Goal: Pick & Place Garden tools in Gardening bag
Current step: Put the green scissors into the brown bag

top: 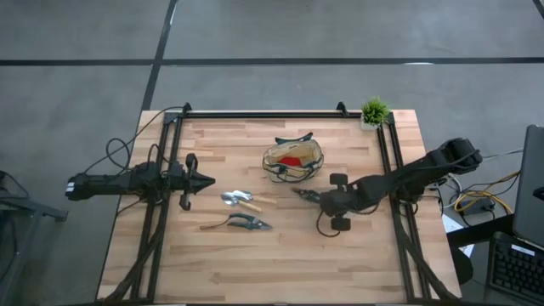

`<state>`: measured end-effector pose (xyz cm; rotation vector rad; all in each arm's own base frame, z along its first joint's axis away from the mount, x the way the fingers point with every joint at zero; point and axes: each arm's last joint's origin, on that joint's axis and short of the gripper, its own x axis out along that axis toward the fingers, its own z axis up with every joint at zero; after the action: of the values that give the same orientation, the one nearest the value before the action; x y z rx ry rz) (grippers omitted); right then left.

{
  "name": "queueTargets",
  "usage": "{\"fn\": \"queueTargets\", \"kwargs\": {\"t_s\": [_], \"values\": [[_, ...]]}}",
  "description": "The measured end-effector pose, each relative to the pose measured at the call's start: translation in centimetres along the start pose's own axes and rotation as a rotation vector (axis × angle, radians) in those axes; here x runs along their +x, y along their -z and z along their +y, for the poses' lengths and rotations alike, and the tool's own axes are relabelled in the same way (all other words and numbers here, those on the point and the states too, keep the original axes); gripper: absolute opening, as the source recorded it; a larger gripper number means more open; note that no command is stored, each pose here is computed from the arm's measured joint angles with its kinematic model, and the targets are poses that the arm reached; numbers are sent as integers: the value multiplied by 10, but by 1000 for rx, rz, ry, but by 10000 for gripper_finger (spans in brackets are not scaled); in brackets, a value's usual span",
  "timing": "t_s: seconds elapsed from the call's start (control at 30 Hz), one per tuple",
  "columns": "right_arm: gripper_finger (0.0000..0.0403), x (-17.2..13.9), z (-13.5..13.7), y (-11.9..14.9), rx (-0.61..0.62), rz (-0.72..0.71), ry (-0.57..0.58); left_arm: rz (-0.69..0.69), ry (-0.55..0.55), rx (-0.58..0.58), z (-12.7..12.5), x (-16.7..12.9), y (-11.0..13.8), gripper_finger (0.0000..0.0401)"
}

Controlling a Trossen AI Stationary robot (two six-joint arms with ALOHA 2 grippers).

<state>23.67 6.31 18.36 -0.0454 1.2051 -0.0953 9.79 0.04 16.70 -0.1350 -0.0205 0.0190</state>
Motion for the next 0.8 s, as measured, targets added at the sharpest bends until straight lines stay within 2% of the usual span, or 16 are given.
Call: {"fn": "queueTargets", "kwargs": {"t_s": [0.2, 0.3, 0.4, 0.47, 0.57, 0.8], "values": [[34, -29, 4, -7, 78, -94, -290, 0, 1, 0, 0, 0, 0, 26], [33, -38, 5, -8, 109, -131, -398, 0, 0, 0, 0, 0, 0, 26], [31, -42, 6, -11, 107, -177, -453, 0, 0, 0, 0, 0, 0, 26], [31, -42, 6, -12, 105, -198, -462, 0, 0, 0, 0, 0, 0, 26], [31, -36, 5, -12, 115, -196, -396, -1, 0, 0, 0, 0, 0, 26], [32, -6, 1, -12, 199, -90, -306, 1, 0, 0, 0, 0, 0, 26]]}}
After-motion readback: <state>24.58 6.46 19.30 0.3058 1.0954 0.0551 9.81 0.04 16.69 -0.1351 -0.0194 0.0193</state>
